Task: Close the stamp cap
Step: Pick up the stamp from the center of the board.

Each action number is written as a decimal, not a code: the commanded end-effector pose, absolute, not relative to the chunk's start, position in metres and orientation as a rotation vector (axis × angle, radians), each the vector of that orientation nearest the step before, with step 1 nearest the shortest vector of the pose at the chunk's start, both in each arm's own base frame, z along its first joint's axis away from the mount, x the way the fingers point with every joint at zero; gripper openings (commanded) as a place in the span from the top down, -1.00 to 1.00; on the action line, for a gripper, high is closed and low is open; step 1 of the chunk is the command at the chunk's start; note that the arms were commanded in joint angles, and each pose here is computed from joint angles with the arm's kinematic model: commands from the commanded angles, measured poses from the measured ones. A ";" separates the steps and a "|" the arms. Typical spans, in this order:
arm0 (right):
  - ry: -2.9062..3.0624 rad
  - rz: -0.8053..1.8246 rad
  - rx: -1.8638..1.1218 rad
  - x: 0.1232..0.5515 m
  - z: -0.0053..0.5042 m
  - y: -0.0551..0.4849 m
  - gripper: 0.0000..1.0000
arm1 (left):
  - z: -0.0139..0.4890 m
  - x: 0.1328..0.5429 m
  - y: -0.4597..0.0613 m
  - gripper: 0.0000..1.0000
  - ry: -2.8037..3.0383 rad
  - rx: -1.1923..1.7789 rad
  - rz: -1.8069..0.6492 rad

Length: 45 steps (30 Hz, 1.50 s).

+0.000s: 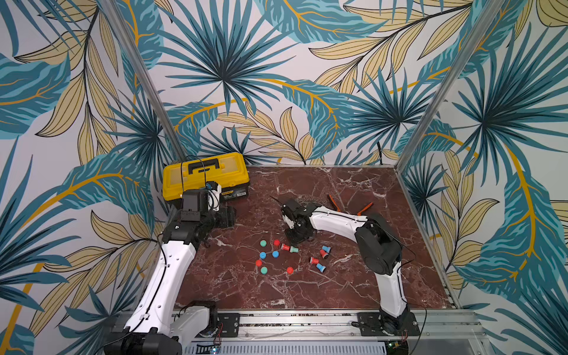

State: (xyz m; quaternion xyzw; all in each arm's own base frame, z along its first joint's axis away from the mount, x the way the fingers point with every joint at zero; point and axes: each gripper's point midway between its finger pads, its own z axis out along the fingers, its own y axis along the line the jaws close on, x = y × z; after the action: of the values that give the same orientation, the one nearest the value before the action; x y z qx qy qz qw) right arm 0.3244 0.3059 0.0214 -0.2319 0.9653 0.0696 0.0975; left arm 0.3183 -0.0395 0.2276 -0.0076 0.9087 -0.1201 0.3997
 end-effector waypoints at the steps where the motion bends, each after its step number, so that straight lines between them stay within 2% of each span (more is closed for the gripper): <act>1: 2.826 0.185 -0.707 0.325 0.017 0.304 0.50 | 0.230 0.321 -0.035 -0.50 2.283 -0.033 -0.297; 11: 2.739 0.190 -0.710 0.333 0.036 0.306 0.75 | 0.229 0.321 -0.039 -0.49 2.287 -0.018 -0.311; 23: 2.185 0.481 -0.903 0.335 0.171 0.335 0.84 | 0.274 0.295 -0.103 -0.48 2.191 0.048 -0.592; 29: 1.771 0.635 -1.162 0.304 0.224 0.356 0.83 | 0.297 0.278 -0.138 -0.41 2.161 0.082 -0.736; 38: 1.507 0.629 -1.301 0.281 0.247 0.360 0.89 | 0.308 0.259 -0.200 -0.28 2.189 0.215 -0.847; 45: 1.448 0.642 -1.316 0.272 0.254 0.360 0.90 | 0.296 0.263 -0.215 -0.15 2.239 0.189 -0.817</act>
State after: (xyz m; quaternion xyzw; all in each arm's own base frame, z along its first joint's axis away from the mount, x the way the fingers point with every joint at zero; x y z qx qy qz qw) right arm 0.2820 0.3575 0.2476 -0.5321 0.6309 0.2602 0.5011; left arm 0.2545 -0.2157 0.2849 0.0981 0.8745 -0.3214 0.3498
